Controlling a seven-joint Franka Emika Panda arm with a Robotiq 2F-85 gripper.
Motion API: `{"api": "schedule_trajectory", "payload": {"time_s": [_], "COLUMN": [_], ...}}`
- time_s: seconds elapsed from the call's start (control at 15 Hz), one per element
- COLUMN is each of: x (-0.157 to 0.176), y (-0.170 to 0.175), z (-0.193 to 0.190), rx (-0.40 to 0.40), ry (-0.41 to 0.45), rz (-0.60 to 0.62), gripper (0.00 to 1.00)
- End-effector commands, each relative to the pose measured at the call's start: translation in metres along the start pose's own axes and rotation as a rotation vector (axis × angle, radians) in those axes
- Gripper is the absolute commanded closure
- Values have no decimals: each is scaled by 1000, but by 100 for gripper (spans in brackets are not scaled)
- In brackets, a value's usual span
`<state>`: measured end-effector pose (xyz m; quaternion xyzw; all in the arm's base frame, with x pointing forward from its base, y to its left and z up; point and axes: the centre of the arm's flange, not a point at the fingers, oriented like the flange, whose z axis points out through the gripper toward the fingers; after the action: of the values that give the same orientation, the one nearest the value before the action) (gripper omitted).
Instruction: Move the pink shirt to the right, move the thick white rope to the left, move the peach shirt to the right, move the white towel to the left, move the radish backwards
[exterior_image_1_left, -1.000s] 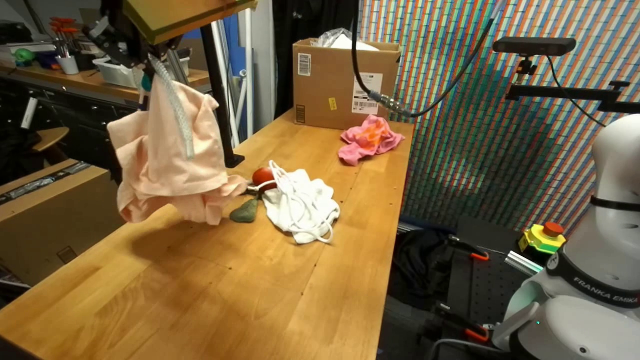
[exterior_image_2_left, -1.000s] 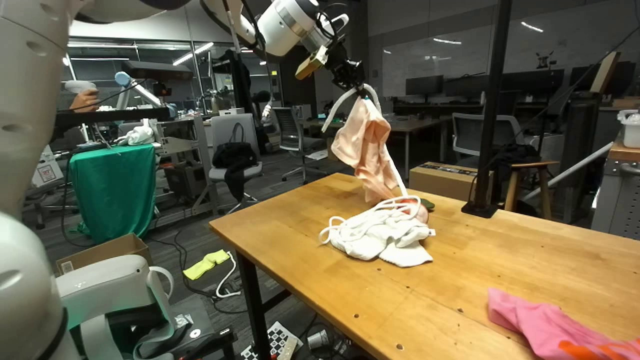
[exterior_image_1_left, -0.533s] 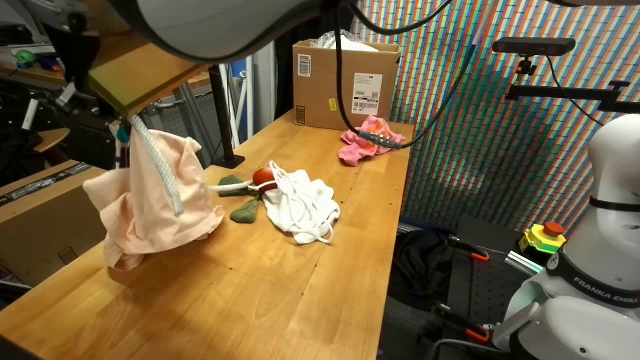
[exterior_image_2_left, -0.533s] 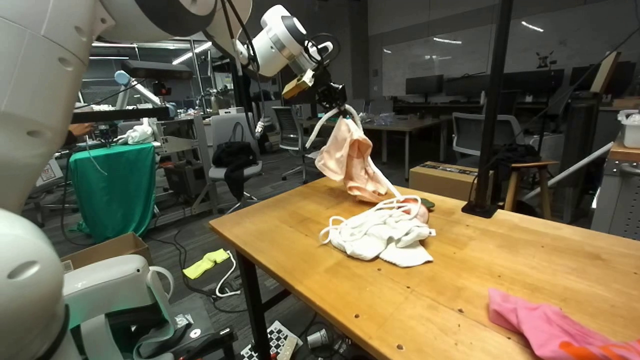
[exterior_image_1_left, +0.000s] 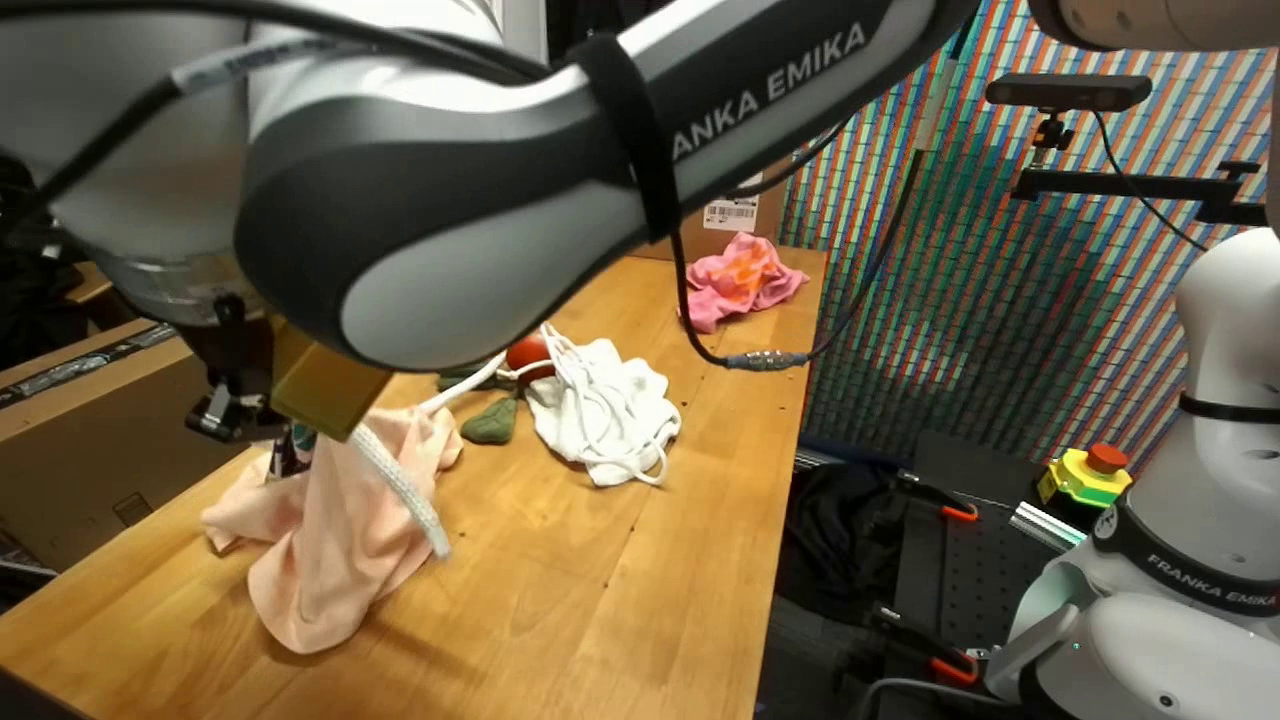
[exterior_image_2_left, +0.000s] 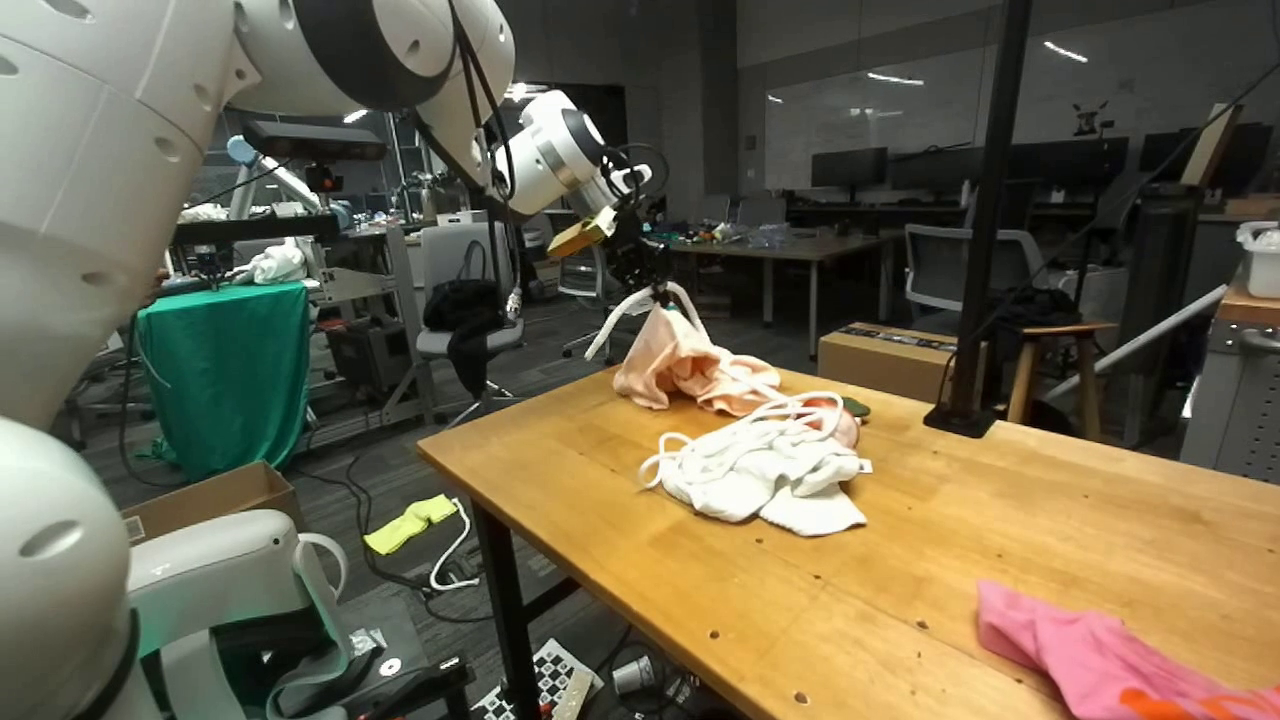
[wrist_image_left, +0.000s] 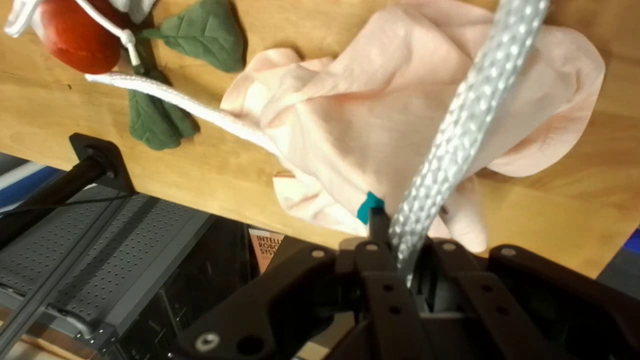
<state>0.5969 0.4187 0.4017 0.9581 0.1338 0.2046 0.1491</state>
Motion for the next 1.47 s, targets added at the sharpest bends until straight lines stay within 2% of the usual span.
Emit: {"api": "schedule_trajectory", "payload": {"time_s": [0.0, 0.33, 0.6, 0.87, 1.13, 1.2, 1.27, 1.4], "x": [-30, -61, -73, -68, -48, -44, -41, -35], "y": [-16, -39, -60, -76, -66, -62, -57, -48], "z": [18, 34, 26, 18, 33, 36, 38, 37], "rx": [10, 16, 32, 48, 46, 40, 36, 25], "ry": [-56, -111, -94, -63, -83, -85, -88, -83], "rz": [-98, -194, -213, -126, 62, 94, 117, 138], "gripper": [96, 96, 97, 97, 97, 91, 66, 61]}}
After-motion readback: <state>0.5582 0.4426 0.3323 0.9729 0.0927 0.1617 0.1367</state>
